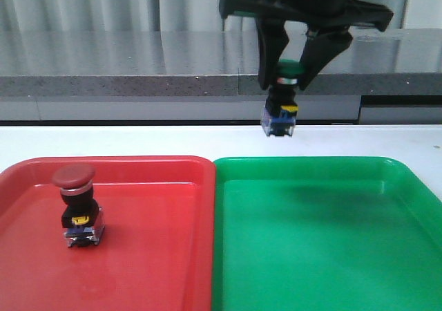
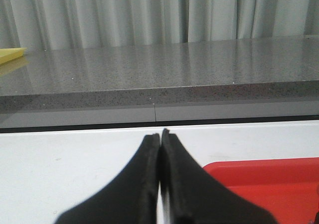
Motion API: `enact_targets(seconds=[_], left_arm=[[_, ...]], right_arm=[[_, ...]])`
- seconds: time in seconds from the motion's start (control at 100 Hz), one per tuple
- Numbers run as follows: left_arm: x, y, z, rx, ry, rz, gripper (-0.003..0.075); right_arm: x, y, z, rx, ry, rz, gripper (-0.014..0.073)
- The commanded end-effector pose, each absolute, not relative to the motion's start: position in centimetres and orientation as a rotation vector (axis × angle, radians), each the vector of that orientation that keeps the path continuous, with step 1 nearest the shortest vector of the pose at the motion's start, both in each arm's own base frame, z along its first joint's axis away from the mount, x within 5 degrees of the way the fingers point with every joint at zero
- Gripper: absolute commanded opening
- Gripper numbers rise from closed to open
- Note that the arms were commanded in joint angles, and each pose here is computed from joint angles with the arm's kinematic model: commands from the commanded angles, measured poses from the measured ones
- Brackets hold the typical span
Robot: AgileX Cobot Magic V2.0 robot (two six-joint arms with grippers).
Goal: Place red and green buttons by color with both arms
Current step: 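Lift and carry the green button with the right gripper over the green tray, then lower the green button into the green tray and open the right gripper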
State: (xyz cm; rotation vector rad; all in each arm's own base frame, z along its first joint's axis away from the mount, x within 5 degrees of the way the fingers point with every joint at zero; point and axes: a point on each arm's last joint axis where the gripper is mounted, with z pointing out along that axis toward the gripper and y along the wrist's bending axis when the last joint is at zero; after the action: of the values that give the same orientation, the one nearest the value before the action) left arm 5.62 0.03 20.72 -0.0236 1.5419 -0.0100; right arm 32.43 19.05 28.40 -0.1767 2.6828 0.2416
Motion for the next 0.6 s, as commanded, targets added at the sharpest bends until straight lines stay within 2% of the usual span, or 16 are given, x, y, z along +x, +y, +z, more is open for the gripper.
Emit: enact_targets(seconds=[0.0, 0.28, 0.41, 0.48, 0.59], left_arm=[[5.3, 0.1, 21.2, -0.035, 1.446, -0.015, -0.0020], [5.3, 0.1, 21.2, -0.035, 1.446, -0.015, -0.0020], [5.3, 0.1, 21.2, -0.035, 1.446, -0.015, -0.0020], [5.3, 0.1, 21.2, -0.035, 1.446, -0.015, -0.0020], [5.3, 0.1, 21.2, -0.035, 1.446, -0.015, -0.0020]], right_arm=[[31.4, 19.1, 29.6, -0.174, 2.609, 0.264, 0.0220], [29.3, 19.4, 24.7, -0.174, 2.703, 0.244, 0.0220], [28.9, 19.2, 23.4, -0.158, 2.717, 0.252, 0.0226], [28.7, 19.2, 22.9, -0.147, 2.725, 0.266, 0.0284], [28.5, 19.1, 22.3, -0.145, 2.726, 0.272, 0.0491]])
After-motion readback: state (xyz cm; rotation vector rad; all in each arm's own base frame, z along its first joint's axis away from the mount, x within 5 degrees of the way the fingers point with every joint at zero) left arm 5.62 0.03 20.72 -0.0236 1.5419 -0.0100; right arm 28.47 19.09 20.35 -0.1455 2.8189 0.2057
